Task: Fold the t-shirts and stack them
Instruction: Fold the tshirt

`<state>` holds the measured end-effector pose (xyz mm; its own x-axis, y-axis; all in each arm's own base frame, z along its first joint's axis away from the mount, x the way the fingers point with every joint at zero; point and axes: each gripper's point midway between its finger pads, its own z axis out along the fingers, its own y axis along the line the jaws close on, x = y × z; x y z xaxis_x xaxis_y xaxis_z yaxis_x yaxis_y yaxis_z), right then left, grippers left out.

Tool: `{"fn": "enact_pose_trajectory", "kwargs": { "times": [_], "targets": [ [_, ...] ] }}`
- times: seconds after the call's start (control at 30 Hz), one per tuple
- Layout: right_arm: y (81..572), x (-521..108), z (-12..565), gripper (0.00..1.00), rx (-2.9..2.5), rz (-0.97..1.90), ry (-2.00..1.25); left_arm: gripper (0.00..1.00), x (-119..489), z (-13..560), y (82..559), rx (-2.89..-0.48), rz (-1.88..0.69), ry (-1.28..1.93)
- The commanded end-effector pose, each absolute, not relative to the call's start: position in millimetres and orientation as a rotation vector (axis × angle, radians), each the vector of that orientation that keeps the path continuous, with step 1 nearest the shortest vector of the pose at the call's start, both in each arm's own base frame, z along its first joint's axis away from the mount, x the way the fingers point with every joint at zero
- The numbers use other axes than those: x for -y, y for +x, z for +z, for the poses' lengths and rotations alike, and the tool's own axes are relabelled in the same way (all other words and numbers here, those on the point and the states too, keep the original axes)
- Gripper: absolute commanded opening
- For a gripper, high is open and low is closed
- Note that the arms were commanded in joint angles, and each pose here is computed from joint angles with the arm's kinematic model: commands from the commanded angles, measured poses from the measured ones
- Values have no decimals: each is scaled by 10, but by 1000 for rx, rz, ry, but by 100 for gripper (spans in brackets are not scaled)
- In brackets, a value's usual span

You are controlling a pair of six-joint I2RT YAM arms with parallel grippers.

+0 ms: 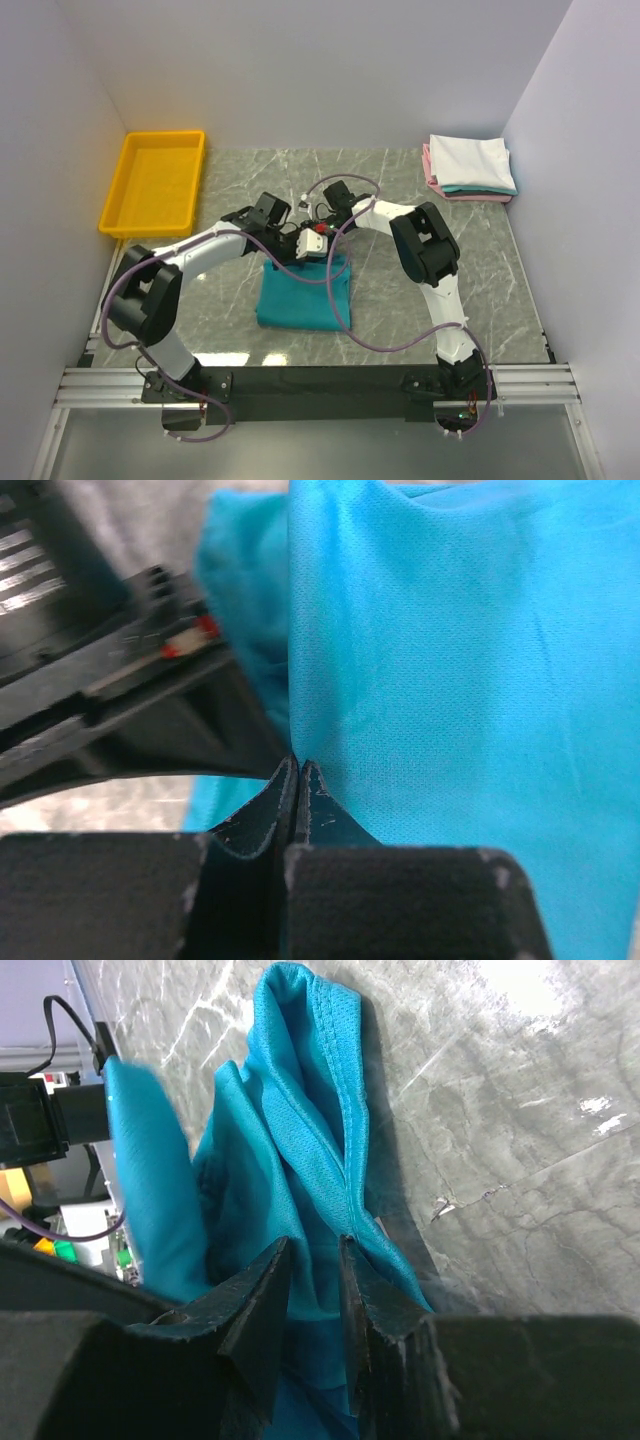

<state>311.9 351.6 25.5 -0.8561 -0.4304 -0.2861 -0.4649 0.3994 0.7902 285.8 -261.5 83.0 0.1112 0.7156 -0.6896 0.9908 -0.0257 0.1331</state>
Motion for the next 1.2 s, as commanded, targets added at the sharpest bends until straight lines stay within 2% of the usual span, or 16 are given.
{"fn": "enact_pose_trajectory", "kwargs": {
  "times": [0.0, 0.37, 0.73, 0.97, 1.17],
  "targets": [
    [3112, -3437, 40, 34, -2669, 1392, -849, 1, 2671, 871, 3202, -1629, -515, 1763],
    [3590, -3395, 535, 36, -2537, 1235, -883, 1, 2696, 697, 3104, -1624, -573, 1796],
    [3575, -3193, 63, 32, -2658, 1060, -862, 1, 2648, 673, 2984, -1632, -581, 1805],
    [3318, -3223, -206, 24, -2743, 1143, -943, 1, 2695, 890, 3124, -1594, -531, 1767],
    [3196, -3244, -199, 22, -2746, 1235, -968, 1, 2717, 1189, 3364, -1510, -430, 1706]
  ]
}}
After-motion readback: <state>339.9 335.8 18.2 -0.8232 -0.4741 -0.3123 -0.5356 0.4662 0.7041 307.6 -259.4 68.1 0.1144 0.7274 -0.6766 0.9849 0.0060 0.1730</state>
